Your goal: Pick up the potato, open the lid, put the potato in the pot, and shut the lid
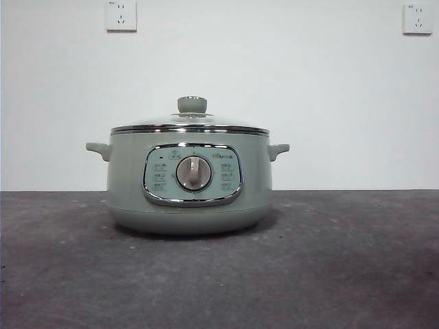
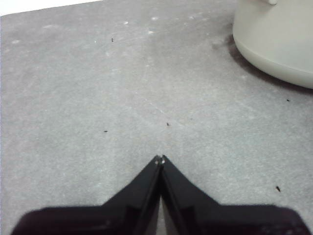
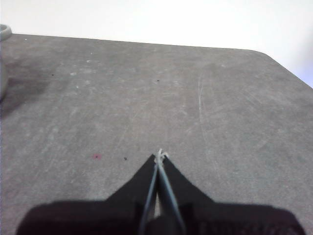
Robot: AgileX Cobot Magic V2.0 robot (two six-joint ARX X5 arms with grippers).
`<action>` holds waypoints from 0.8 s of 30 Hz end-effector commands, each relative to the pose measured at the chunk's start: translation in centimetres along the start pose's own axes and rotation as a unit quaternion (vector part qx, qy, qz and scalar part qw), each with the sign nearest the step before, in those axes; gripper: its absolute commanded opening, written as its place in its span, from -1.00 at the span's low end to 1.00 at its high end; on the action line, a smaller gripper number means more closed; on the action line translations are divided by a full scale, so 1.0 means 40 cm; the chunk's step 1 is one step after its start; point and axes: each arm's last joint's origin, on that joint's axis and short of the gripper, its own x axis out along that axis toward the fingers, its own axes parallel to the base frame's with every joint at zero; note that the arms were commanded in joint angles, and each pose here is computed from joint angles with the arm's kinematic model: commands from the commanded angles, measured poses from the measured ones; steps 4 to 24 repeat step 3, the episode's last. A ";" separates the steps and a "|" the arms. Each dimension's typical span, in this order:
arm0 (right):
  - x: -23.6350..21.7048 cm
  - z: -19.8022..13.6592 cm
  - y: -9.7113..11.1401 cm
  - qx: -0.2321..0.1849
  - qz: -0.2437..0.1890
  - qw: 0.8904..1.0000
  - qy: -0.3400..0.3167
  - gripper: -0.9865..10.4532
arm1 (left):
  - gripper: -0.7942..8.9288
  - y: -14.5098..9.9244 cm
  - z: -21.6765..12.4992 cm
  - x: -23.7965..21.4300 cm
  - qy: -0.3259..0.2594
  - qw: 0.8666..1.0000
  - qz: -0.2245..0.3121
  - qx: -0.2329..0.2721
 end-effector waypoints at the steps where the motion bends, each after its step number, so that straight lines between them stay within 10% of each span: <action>1: 0.002 -0.006 0.001 0.000 0.001 1.000 0.002 -0.86 | -0.84 0.000 -0.006 0.002 0.001 1.000 0.000 -0.004; 24: 0.002 -0.006 0.001 0.000 0.001 1.000 0.002 -0.86 | -0.84 0.000 -0.006 0.002 0.002 1.000 0.000 -0.004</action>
